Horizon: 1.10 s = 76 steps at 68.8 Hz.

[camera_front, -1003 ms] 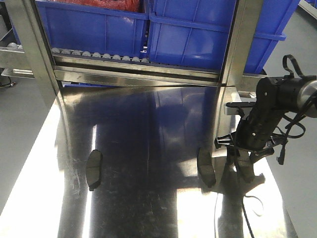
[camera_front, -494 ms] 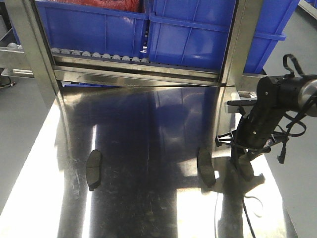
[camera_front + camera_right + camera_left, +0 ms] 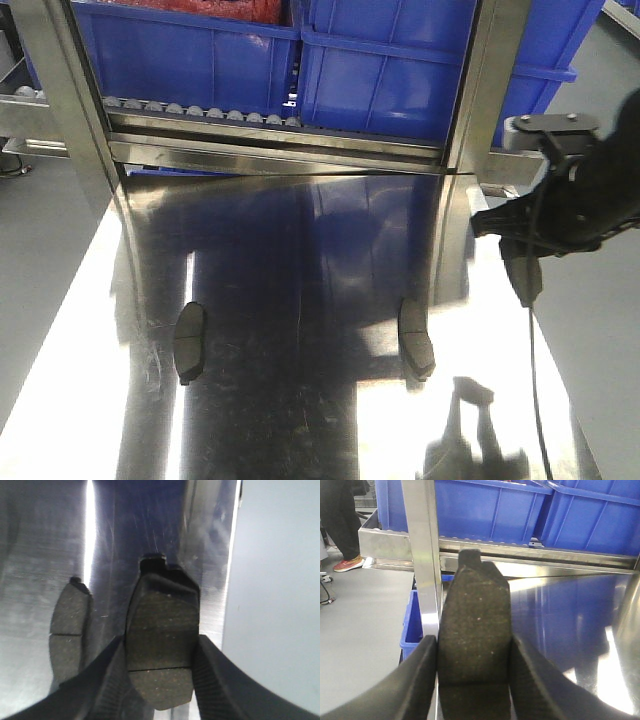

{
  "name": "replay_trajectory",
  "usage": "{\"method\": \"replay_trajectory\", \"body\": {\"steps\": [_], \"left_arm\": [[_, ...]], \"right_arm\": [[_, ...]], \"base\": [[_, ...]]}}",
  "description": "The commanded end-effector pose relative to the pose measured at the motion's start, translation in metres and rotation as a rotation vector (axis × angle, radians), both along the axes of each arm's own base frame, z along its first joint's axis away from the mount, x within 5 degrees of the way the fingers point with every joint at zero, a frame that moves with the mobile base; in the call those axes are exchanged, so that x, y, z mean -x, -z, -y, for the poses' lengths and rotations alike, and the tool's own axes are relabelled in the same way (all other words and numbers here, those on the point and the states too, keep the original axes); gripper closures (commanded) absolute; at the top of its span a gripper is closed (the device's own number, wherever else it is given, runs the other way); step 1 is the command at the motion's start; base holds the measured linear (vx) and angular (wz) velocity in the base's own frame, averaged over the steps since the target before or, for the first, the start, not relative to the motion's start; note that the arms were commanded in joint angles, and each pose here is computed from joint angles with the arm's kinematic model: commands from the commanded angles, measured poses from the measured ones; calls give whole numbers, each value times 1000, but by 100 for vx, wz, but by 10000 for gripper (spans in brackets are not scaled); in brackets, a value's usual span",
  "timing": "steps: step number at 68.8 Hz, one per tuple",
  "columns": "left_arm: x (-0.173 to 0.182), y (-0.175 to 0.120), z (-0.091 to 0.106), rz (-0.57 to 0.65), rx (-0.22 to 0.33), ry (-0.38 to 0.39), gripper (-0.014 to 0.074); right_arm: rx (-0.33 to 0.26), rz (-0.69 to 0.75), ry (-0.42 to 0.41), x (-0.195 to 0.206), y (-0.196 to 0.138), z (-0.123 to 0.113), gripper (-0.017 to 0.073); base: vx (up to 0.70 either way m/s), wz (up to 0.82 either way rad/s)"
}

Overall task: Move and align brake pads A on conveyor
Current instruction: 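Lift the grasped brake pad off the table with the right gripper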

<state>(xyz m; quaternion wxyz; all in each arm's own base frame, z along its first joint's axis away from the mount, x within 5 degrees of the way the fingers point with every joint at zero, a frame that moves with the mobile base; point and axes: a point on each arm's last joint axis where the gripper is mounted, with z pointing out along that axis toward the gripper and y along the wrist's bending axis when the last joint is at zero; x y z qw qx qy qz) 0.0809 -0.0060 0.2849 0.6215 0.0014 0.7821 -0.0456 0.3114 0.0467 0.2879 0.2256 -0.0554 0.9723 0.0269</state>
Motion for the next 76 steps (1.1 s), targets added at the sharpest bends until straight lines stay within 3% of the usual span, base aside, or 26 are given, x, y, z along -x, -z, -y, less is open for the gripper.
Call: {"method": "replay_trajectory", "body": {"steps": [1,30,44,63,76], "left_arm": [[-1,-19,1,122,19,4,599],[-1,-19,1,122,19,4,599],[-1,-19,1,122,19,4,599],[-1,-19,1,122,19,4,599],[-1,-19,1,122,19,4,599]], "right_arm": [[-16,181,1,27,-28,5,569],[-66,487,11,163,-46,25,569],[-80,724,-10,223,-50,33,569],[-110,938,-7,263,-38,39,569],[-64,1002,-21,263,-35,41,569]], "base": [[0,0],[0,0],[0,0],[0,0],[0,0]]}}
